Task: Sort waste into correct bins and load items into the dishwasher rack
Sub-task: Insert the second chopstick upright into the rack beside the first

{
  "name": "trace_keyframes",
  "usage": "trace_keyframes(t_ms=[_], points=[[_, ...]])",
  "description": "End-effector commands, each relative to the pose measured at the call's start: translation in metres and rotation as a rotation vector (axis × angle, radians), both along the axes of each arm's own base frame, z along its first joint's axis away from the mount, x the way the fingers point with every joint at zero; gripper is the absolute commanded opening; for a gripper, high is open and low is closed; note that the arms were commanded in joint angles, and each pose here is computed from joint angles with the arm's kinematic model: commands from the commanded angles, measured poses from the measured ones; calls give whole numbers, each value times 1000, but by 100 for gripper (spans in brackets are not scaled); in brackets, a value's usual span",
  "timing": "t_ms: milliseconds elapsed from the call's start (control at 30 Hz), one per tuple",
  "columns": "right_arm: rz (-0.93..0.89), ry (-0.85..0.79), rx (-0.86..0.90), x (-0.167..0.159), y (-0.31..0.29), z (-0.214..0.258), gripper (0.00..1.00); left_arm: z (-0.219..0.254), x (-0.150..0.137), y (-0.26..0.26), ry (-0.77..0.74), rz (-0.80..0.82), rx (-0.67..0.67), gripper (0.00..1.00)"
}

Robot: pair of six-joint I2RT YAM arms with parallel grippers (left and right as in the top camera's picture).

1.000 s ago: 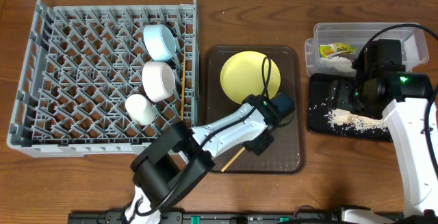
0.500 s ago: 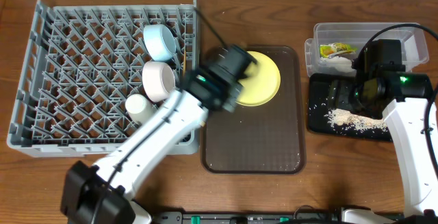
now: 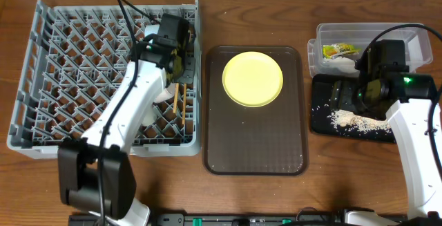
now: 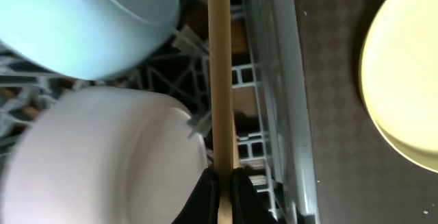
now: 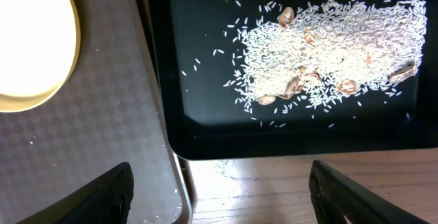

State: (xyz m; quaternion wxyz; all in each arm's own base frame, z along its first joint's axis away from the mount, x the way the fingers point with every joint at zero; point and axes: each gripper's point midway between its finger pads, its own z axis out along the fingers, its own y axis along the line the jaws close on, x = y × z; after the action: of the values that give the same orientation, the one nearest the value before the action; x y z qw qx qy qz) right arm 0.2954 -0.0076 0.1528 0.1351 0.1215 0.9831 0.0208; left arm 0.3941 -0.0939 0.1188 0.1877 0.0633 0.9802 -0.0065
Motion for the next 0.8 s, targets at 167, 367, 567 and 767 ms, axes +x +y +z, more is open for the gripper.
trace_keyframes(t_ms=[167, 367, 567, 767], points=[[-28, -21, -11, 2, -6, 7, 80, 1, -1, -14, 8, -36, -57, 6], [-28, -22, -11, 2, -6, 7, 80, 2, -1, -16, 6, -41, -65, 6], [-28, -22, -10, 2, -6, 7, 80, 1, -1, -20, 8, -48, -68, 14], [-28, -19, -10, 2, -6, 6, 80, 0, 1, -20, -2, -49, -71, 41]])
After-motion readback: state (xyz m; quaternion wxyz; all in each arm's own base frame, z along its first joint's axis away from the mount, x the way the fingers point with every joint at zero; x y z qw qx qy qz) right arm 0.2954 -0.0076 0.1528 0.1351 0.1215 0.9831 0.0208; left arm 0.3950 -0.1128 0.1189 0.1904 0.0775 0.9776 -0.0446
